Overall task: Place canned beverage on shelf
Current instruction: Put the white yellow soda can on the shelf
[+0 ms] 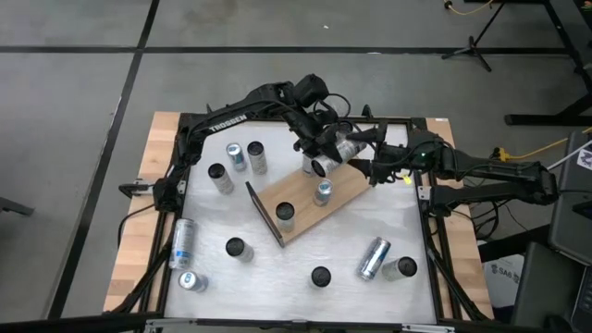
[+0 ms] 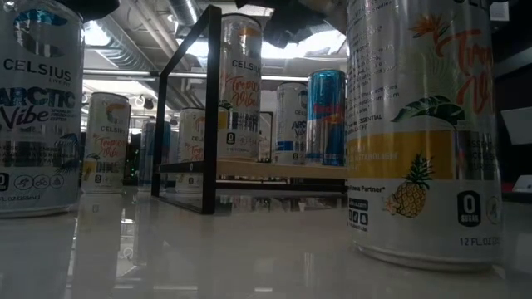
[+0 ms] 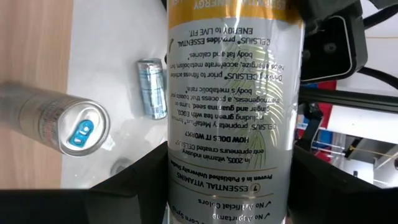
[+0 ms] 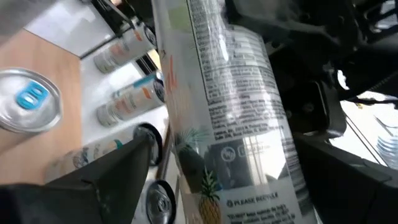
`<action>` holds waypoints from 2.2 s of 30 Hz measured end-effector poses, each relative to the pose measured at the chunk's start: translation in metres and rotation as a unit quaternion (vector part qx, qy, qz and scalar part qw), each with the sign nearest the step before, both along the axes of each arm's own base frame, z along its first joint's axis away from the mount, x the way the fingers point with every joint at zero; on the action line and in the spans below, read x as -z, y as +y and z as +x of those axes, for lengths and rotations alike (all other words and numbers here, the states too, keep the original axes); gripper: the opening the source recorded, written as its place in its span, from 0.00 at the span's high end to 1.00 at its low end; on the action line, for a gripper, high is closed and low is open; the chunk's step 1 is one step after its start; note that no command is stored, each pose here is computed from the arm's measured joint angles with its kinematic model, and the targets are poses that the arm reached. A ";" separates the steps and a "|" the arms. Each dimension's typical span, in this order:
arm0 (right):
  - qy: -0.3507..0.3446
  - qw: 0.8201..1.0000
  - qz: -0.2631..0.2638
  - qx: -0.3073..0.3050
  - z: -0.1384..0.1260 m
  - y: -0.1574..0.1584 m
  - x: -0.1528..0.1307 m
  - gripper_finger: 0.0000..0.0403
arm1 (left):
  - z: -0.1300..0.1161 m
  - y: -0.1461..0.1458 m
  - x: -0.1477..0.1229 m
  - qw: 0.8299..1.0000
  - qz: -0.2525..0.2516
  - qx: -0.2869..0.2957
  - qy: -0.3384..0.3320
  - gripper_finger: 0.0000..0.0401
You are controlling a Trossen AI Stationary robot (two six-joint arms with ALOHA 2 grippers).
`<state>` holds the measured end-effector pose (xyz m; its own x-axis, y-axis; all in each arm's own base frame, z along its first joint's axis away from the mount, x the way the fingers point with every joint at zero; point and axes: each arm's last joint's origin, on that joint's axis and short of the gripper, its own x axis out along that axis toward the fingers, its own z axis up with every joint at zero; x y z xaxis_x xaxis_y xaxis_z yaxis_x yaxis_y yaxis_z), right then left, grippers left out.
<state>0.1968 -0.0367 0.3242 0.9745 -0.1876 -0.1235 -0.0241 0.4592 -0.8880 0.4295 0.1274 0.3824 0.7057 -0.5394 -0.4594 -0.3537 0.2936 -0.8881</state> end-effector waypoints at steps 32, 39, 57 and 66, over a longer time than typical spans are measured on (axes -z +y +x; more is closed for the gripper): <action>0.008 1.000 0.003 -0.006 0.010 -0.001 0.006 0.10 | 0.005 -0.012 0.000 0.998 -0.020 -0.038 0.036 0.43; 0.008 1.000 0.003 -0.004 0.011 -0.002 0.006 0.27 | 0.005 -0.012 0.001 0.998 -0.020 -0.041 0.039 0.43; 0.018 1.000 0.019 0.011 0.014 -0.003 0.010 0.38 | 0.005 -0.010 0.002 0.997 -0.001 -0.059 0.044 0.29; 0.020 1.000 0.019 0.009 0.014 -0.003 0.011 0.38 | 0.005 -0.011 0.002 0.998 0.009 -0.053 0.037 0.25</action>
<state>0.2107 -0.0396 0.3134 0.9650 -0.1993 -0.1706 -0.0514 0.4941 -0.8679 0.4342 0.1168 0.3805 0.7216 -0.4556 -0.5213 -0.4481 0.2666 -0.8533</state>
